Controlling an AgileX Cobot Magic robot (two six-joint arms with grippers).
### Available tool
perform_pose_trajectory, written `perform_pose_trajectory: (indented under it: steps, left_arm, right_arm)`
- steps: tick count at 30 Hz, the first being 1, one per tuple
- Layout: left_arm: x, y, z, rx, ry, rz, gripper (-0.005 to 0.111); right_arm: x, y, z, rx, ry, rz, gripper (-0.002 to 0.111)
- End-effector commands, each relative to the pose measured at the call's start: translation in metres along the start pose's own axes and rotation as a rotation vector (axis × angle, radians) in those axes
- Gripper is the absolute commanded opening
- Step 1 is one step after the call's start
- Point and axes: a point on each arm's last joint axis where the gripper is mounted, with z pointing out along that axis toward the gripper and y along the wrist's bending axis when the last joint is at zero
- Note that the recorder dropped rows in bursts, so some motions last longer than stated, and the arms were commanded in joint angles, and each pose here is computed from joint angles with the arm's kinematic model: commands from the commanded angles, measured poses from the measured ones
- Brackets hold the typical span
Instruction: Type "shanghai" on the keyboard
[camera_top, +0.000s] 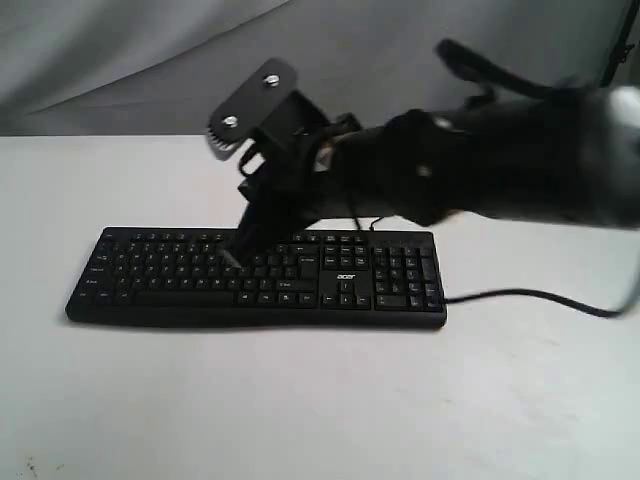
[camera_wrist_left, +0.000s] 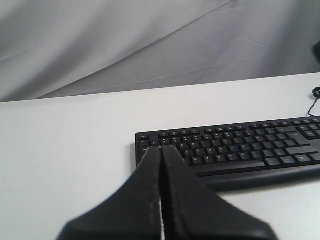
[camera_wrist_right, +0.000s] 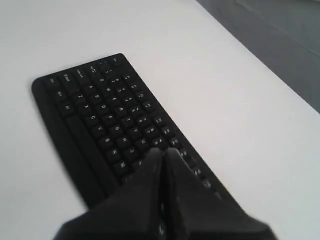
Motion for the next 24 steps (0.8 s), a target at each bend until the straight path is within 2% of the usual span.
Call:
perform_pose_trajectory:
  steps: [1,4,8,15,24]
  left_arm:
    - [0.001,0.0,0.0,0.003,-0.004,-0.001,0.0]
    - [0.001,0.0,0.0,0.003,-0.004,-0.001,0.0]
    - [0.001,0.0,0.0,0.003,-0.004,-0.001,0.0]
    - [0.001,0.0,0.0,0.003,-0.004,-0.001,0.0]
    - [0.001,0.0,0.0,0.003,-0.004,-0.001,0.0]
  right_arm:
    - [0.041,0.01,-0.069,0.038,-0.04,0.138,0.0]
    - [0.076,0.019,-0.099,0.04,-0.02,0.249,0.0]
    - [0.099,0.023,-0.126,0.084,-0.089,0.247,0.0]
    - [0.102,0.023,-0.149,0.101,-0.171,0.244,0.0]
    - [0.099,0.023,-0.155,0.102,-0.197,0.243,0.0]
